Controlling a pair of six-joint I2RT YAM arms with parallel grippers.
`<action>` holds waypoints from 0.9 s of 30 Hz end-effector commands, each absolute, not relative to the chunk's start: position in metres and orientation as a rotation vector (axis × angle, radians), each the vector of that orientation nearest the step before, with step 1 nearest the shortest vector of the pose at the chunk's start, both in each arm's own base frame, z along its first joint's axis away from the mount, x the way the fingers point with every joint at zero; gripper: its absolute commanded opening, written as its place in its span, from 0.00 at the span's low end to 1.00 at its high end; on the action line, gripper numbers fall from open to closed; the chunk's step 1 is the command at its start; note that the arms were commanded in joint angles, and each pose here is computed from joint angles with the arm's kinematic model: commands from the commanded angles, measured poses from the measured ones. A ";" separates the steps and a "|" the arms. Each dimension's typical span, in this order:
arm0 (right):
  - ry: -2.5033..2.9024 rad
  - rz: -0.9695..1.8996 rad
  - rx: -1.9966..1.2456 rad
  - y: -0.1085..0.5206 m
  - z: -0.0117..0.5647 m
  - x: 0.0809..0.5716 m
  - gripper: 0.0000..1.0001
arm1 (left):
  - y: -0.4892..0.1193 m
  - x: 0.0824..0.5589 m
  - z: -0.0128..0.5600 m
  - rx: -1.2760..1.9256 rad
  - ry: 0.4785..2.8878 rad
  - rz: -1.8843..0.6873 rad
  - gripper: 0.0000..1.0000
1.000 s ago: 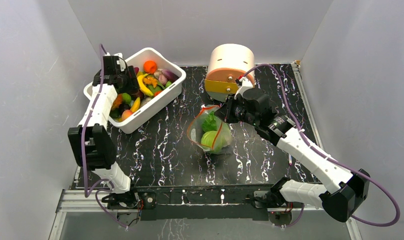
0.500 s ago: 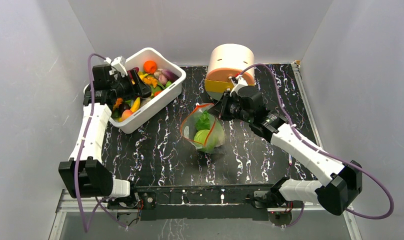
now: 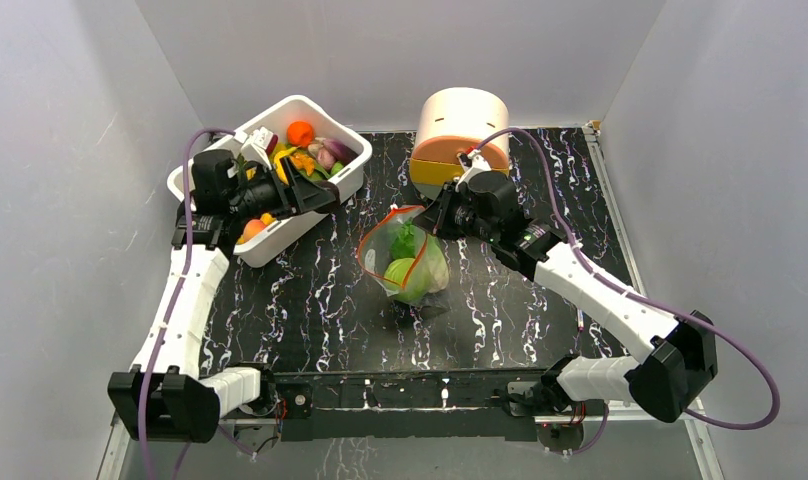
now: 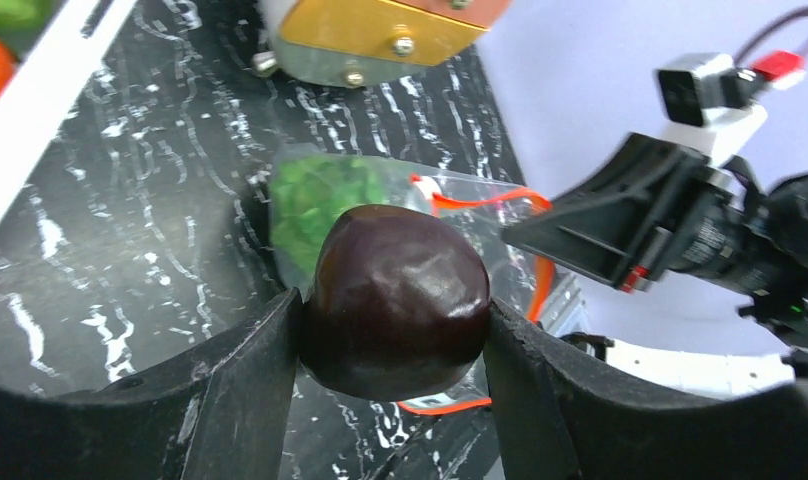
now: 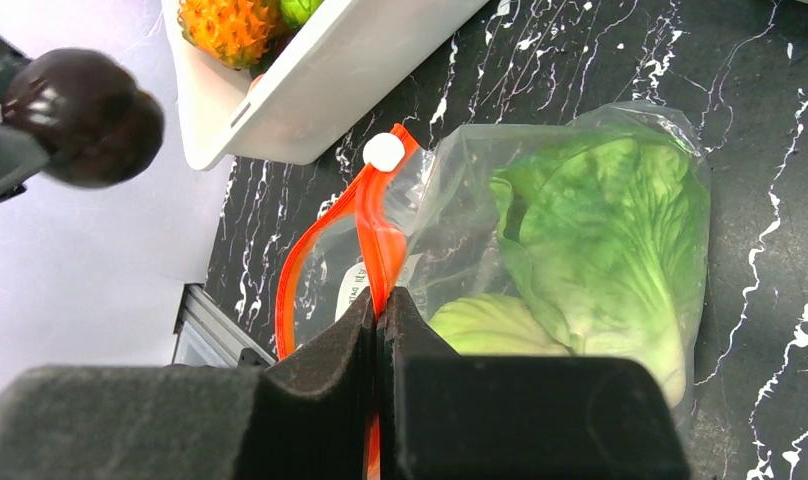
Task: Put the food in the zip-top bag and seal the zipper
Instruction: Pick up the fake vegetable from the bin, then place the fake vegetable in the zipper food storage bag.
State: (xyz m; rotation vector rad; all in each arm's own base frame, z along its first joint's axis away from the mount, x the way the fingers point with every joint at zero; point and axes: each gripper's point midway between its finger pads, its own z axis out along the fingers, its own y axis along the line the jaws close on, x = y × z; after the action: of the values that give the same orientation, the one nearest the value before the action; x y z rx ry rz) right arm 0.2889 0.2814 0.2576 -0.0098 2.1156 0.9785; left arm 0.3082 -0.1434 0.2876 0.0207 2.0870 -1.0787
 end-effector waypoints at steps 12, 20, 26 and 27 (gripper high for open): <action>1.992 1.067 0.017 0.295 0.298 0.303 0.00 | -0.230 0.237 0.315 0.392 1.994 -1.355 0.35; 1.988 1.075 0.019 0.294 0.299 0.301 0.00 | -0.246 0.231 0.285 0.426 2.073 -1.335 0.38; 1.995 1.072 0.029 0.292 0.296 0.299 0.00 | -0.248 0.235 0.256 0.440 2.153 -1.231 0.41; 1.994 1.073 0.029 0.292 0.296 0.299 0.00 | -0.249 0.235 0.254 0.446 2.163 -1.230 0.43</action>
State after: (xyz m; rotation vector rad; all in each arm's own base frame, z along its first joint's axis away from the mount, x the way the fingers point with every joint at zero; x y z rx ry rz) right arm 0.2940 0.2880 0.2553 0.0321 2.1249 1.0080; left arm 0.2344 -0.2484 0.2662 0.4182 2.1362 -1.2790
